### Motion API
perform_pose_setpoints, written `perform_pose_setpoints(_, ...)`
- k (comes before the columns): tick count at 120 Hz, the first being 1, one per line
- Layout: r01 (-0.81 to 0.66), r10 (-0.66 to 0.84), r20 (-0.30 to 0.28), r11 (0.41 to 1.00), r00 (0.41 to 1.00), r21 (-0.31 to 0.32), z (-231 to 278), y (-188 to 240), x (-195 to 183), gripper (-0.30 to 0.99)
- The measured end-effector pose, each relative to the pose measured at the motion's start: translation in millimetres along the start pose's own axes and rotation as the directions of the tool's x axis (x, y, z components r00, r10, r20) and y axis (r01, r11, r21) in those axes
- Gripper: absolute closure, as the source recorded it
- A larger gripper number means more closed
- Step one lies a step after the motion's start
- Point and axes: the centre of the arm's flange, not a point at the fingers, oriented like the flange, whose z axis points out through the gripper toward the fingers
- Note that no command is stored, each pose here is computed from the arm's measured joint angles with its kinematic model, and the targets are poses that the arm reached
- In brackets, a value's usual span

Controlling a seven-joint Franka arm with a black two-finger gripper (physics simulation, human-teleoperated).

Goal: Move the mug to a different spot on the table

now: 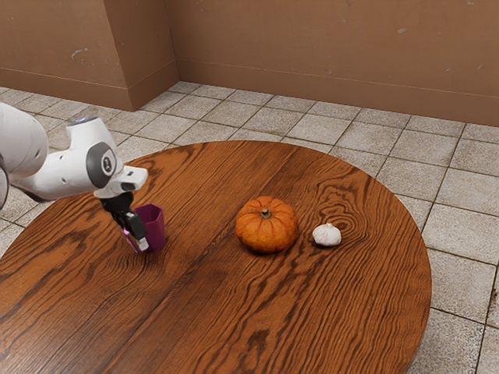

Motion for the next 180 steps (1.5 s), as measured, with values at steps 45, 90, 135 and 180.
perform_pose_setpoints(45,-0.011,0.011,-0.001,0.999,1.000,0.045,-8.1,-5.3,-1.8,0.48)
perform_pose_setpoints(90,-0.012,0.016,-0.077,0.999,0.997,0.053,-53.6,12.0,-3.7,0.51)
perform_pose_setpoints(135,0.000,0.006,-0.327,1.000,0.945,0.016,-65.1,82.4,-32.1,0.51)
perform_pose_setpoints(180,-0.087,0.101,-0.352,0.995,0.930,0.056,-21.4,91.4,14.2,0.52)
